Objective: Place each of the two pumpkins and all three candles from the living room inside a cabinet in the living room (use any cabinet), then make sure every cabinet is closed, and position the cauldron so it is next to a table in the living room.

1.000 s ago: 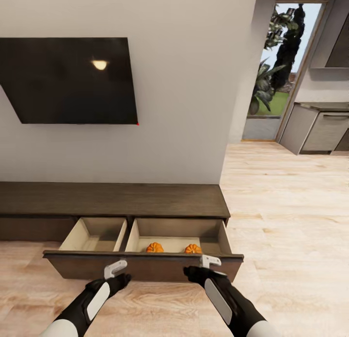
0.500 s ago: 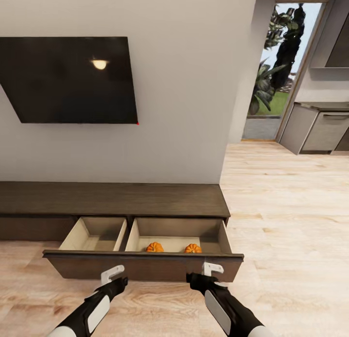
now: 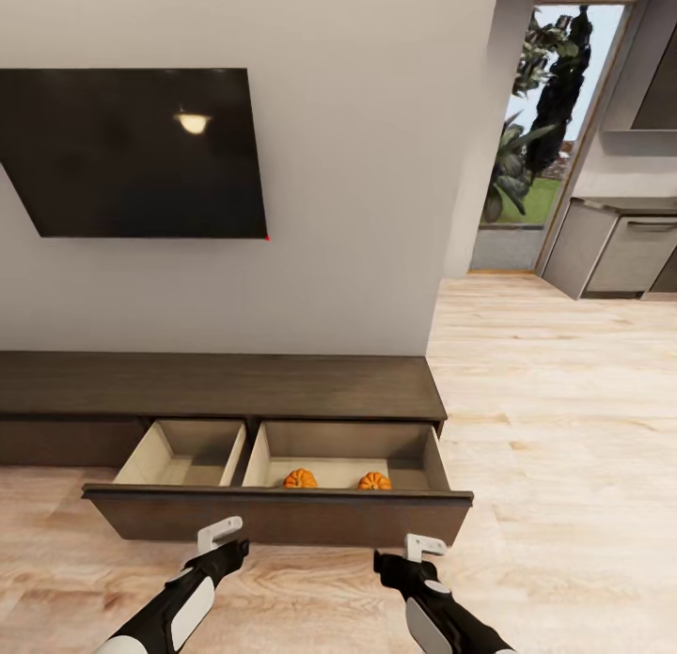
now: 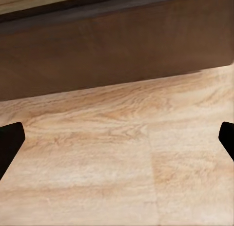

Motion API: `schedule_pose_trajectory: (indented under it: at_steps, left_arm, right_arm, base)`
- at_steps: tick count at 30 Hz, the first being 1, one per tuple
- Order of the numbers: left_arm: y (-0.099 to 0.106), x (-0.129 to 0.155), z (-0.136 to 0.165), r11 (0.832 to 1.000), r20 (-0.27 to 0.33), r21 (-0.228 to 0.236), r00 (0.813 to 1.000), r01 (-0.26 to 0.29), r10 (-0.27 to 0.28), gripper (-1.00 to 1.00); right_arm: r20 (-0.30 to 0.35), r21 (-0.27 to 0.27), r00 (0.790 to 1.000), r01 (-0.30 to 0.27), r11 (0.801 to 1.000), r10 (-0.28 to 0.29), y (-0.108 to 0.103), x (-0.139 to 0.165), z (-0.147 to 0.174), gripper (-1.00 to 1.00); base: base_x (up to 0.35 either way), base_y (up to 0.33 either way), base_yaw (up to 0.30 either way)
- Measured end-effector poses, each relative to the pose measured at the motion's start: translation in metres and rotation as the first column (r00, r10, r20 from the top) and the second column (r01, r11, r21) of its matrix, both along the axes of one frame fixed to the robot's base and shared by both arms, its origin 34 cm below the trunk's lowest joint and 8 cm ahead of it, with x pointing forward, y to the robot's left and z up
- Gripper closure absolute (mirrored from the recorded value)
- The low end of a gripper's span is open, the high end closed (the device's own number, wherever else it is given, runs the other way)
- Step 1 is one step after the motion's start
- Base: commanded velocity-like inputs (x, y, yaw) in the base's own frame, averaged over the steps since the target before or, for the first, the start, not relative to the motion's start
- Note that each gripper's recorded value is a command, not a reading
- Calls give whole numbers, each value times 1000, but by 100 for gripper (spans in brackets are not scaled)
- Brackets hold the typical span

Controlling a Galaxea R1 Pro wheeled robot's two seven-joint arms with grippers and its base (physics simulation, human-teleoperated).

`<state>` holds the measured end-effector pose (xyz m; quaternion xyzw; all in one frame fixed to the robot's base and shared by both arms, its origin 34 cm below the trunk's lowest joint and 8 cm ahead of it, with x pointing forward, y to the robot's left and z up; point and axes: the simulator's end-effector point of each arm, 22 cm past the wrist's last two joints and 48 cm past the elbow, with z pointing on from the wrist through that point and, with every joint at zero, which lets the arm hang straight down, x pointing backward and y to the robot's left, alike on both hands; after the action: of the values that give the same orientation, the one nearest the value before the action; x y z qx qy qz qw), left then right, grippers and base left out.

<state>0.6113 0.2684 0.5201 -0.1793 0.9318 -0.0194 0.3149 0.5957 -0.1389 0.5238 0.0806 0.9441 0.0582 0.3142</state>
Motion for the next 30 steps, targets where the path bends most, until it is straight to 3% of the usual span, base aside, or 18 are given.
schedule_pose_trajectory:
  at_steps: [7,11,19,30]
  left_arm:
    - [4,-5,-16,1000,7,13,1000,-9,9,-100]
    - [9,-15,-29,999,9,43,1000,-2,2,-100]
    - [-11,-18,-45,997,30,58,998,46,-48,-100]
    - [-8,-20,-64,996,71,79,997,35,-41,-100]
  right_arm:
    - [29,-17,1000,-4,1000,4,-5,-5,-17,-100]
    - [29,-23,1000,-2,1000,3,-8,-7,-26,-100]
    - [35,-28,999,3,1000,-2,-10,-9,-41,-100]
    - [93,-61,995,43,997,-37,-29,-16,-66,-100]
  base:
    - [0,0,0]
    - [0,0,0]
    - [0,0,0]
    - [0,0,0]
